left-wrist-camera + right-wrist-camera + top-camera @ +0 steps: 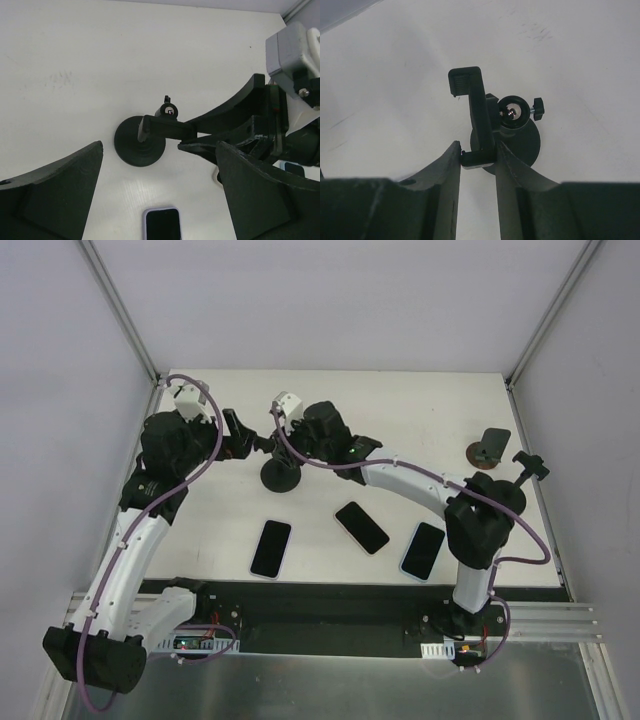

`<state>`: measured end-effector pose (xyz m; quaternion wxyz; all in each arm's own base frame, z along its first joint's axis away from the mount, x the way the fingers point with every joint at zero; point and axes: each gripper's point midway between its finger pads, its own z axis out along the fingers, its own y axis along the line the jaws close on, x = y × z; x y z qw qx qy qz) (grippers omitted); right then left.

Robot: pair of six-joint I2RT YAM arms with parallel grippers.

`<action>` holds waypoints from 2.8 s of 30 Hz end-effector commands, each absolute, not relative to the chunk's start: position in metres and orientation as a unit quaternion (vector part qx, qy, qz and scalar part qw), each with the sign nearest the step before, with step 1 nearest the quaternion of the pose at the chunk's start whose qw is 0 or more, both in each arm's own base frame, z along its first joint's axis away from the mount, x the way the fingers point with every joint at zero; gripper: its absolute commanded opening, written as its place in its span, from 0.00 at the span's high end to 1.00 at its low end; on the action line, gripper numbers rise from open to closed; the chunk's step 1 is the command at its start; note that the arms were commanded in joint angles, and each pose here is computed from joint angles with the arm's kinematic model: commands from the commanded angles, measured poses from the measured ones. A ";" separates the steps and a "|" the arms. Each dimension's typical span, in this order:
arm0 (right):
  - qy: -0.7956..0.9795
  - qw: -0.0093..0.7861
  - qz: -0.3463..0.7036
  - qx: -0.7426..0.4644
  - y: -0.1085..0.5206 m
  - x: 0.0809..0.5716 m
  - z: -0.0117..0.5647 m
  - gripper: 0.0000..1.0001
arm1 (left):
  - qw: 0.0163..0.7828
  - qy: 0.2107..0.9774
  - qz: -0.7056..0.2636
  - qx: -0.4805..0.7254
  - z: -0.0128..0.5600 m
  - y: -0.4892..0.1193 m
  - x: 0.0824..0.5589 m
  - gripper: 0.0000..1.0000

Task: Place the phone on the phone stand

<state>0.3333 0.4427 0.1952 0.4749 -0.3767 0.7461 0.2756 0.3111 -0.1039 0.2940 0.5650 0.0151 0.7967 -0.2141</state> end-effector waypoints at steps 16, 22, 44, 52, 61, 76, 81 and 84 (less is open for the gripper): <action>0.647 0.355 0.392 -0.549 0.390 0.334 0.214 0.99 | 0.415 0.784 -0.460 -0.038 0.260 -0.117 0.346 0.21; 0.655 0.356 0.372 -0.553 0.385 0.336 0.205 0.47 | 0.413 0.789 -0.453 -0.045 0.252 -0.114 0.349 0.16; 0.861 0.397 0.266 -0.174 0.260 0.285 0.224 0.03 | 0.329 0.911 -0.229 -0.098 0.160 -0.112 0.260 0.04; 0.848 0.405 0.315 -0.130 0.247 0.253 0.215 0.03 | 0.212 0.968 -0.134 0.012 0.107 -0.134 0.197 0.02; 0.863 0.380 0.308 -0.131 0.242 0.234 0.205 0.03 | 0.139 0.986 -0.042 0.077 0.062 -0.150 0.176 0.01; 0.867 0.373 0.300 -0.138 0.252 0.223 0.204 0.04 | 0.080 0.993 -0.026 0.083 0.018 -0.158 0.163 0.02; 0.877 0.373 0.273 -0.135 0.248 0.224 0.193 0.03 | 0.067 0.994 -0.037 0.082 0.012 -0.162 0.159 0.05; 0.882 0.376 0.257 -0.123 0.244 0.228 0.189 0.03 | 0.059 0.995 -0.039 0.076 0.007 -0.161 0.155 0.05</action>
